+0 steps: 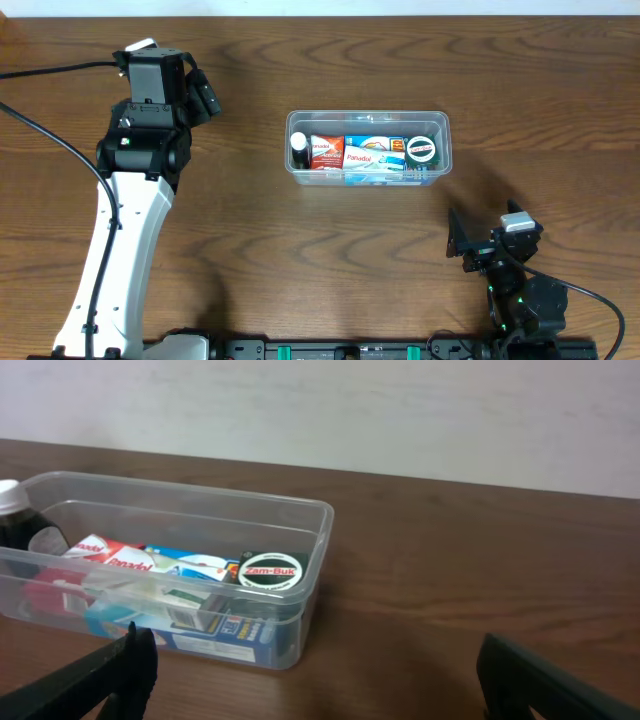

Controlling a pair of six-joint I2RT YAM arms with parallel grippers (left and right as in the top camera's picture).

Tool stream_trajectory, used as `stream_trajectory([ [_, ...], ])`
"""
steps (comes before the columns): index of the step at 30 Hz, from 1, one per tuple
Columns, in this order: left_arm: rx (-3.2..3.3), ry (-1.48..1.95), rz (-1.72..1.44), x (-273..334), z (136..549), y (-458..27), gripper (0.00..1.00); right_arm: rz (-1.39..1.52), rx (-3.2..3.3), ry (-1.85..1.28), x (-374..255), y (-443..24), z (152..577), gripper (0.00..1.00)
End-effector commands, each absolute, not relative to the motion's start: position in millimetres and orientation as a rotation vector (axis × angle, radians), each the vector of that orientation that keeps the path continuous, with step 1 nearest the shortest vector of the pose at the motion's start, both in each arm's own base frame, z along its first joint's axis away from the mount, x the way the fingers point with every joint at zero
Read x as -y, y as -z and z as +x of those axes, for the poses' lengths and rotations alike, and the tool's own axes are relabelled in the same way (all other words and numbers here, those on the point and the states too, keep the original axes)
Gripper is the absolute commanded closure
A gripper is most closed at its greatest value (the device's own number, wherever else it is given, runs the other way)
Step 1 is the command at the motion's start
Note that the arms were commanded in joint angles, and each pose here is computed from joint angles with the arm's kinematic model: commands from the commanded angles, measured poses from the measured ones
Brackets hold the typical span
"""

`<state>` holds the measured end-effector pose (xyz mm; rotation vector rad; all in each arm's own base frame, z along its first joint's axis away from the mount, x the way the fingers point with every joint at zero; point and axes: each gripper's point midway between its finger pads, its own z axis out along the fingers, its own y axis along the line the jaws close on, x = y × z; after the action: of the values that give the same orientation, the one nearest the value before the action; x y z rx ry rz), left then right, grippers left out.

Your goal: Pack container

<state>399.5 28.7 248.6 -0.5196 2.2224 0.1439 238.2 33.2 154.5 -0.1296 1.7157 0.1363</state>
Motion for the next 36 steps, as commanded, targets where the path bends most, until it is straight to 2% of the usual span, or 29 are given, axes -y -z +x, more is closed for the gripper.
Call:
stream_trajectory([
  [1, -2.206, -0.160, -0.521, -32.4, 401.7, -255.5, 0.02, -0.132, -1.712, -0.115, -30.3, -153.3, 238.4, 0.01],
  [36, -2.194, -0.155, -0.520, -32.4, 395.6, -261.6, 0.02, -0.132, -1.712, -0.115, -30.3, -153.3, 238.4, 0.01],
])
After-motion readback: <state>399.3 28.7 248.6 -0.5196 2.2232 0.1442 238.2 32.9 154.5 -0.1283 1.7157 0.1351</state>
